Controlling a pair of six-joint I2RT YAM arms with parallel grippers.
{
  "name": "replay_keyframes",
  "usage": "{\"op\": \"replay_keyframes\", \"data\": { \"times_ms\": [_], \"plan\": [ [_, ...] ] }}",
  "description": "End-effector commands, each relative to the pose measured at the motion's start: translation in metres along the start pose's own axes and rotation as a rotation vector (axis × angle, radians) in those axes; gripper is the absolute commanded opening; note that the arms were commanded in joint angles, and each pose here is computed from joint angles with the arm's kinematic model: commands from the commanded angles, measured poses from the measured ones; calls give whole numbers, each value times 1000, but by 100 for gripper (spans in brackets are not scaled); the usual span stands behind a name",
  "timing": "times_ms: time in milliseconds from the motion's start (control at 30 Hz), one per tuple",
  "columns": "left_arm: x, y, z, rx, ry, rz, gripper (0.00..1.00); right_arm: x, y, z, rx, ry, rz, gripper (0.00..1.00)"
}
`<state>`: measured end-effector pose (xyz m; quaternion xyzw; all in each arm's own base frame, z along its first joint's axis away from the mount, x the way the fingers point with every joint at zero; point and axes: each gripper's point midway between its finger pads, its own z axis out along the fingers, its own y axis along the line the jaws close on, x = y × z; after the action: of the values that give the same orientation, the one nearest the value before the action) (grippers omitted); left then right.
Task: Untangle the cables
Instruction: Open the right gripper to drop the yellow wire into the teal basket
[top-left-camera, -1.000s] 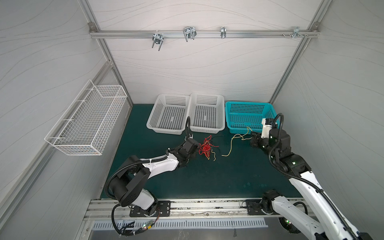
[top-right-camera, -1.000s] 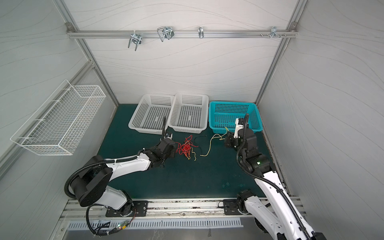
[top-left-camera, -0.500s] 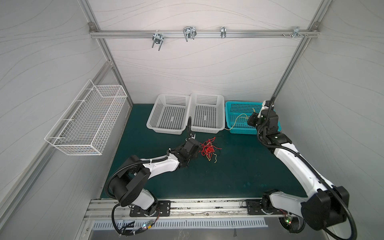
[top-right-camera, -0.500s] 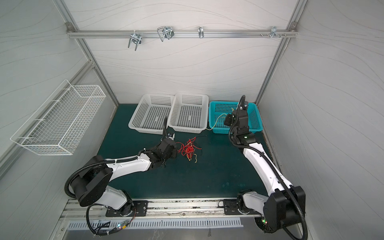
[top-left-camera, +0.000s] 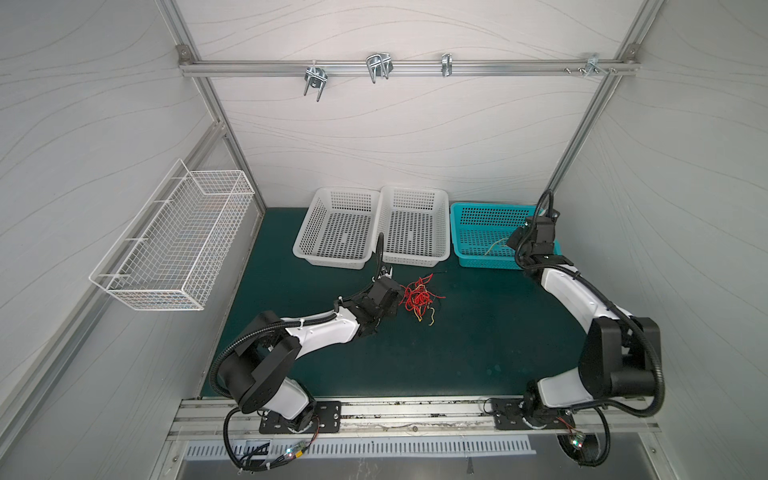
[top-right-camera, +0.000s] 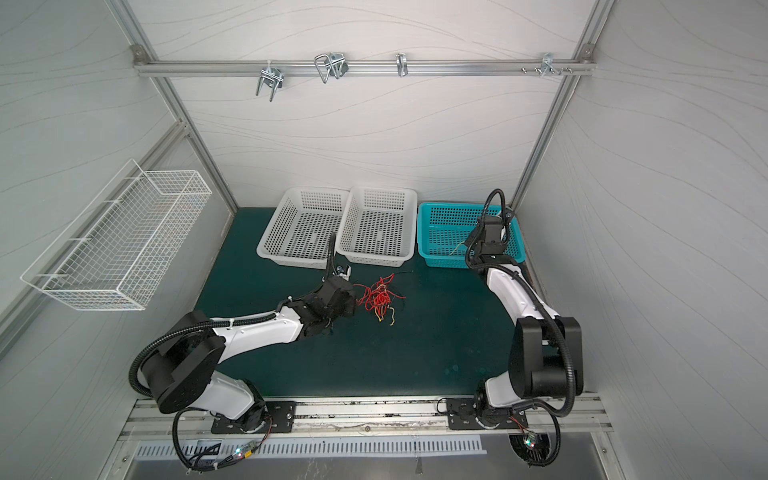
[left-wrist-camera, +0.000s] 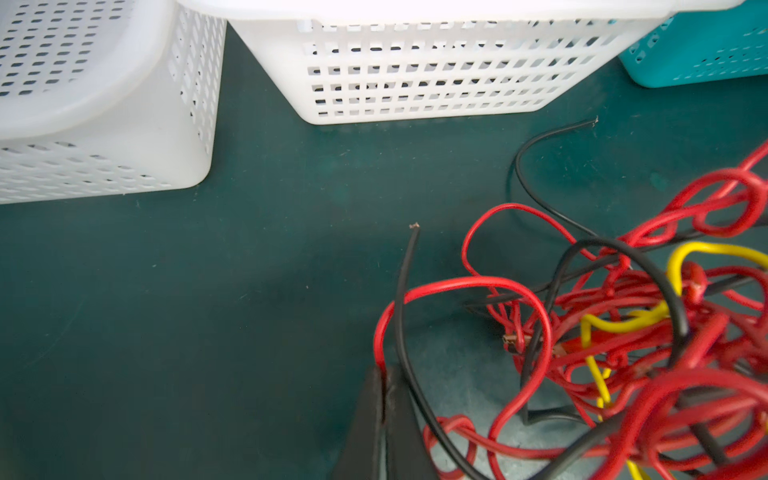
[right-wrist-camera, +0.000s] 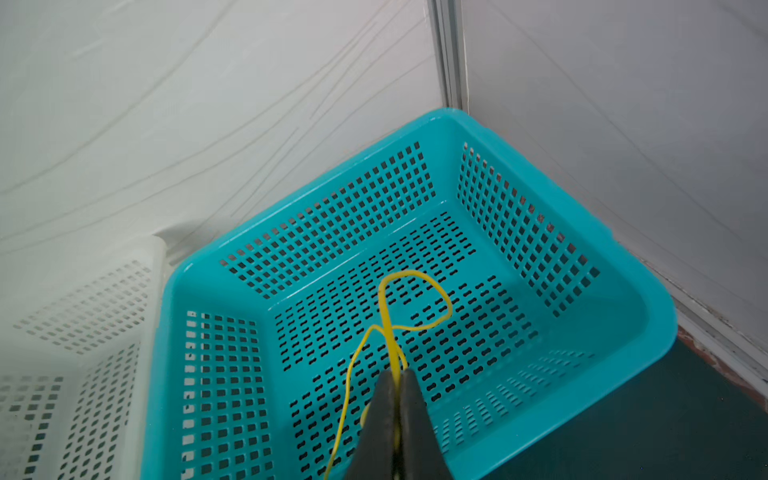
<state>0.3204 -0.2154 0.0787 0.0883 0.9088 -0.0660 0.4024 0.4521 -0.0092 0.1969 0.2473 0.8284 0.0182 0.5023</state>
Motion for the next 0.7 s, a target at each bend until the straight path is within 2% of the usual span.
{"op": "replay_keyframes", "data": {
  "times_ms": [0, 167, 333, 433, 567, 667],
  "plan": [
    [-23, -14, -1, 35, -49, -21, 0, 3, 2, 8, -5, 29, -4, 3],
    [-30, -17, -5, 41, -57, -18, 0, 12, 0, 15, 15, 81, -48, 15],
    [-35, -18, -8, 48, -69, -14, 0, 6, 6, 9, -19, 108, -53, 43],
    [-36, -19, -8, 50, -68, -11, 0, 1, 12, 1, -49, 117, -67, 53],
    [-37, -19, -8, 53, -68, -13, 0, -6, 12, -13, -54, 116, -76, 73],
    [-38, -21, -9, 58, -70, -12, 0, -8, 14, -26, -81, 122, -82, 76]
  ]
}}
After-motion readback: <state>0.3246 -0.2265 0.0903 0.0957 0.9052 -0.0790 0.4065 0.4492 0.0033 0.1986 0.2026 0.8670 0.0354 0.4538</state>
